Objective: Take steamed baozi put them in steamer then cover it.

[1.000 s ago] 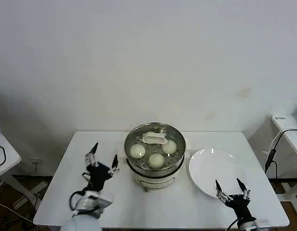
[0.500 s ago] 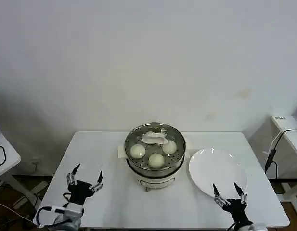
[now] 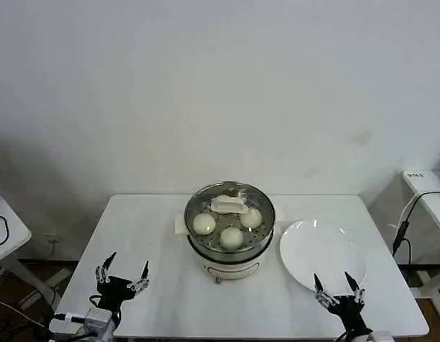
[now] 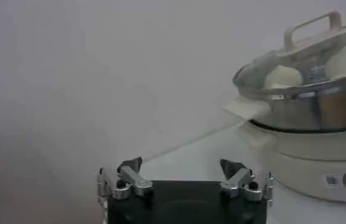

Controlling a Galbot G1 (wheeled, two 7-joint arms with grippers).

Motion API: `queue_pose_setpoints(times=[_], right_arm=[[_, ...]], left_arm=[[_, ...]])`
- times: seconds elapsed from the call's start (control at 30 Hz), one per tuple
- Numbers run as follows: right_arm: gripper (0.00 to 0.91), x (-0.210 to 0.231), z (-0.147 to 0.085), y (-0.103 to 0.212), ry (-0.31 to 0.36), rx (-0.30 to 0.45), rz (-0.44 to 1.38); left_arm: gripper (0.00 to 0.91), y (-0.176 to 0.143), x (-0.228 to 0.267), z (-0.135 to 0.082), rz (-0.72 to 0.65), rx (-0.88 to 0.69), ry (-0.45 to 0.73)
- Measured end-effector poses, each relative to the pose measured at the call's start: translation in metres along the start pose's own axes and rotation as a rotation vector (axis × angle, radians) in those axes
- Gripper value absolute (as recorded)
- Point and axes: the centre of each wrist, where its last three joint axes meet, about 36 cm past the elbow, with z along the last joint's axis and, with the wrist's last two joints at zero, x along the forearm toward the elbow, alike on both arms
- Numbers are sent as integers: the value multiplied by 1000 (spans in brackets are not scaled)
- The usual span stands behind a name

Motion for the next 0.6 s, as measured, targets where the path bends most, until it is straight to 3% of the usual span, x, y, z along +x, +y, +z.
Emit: queue_pose_setpoints(times=[0.6], right_arm=[[907, 0, 1, 4, 6, 13, -19]], left_arm=[[907, -4, 9, 1, 2, 37, 6]])
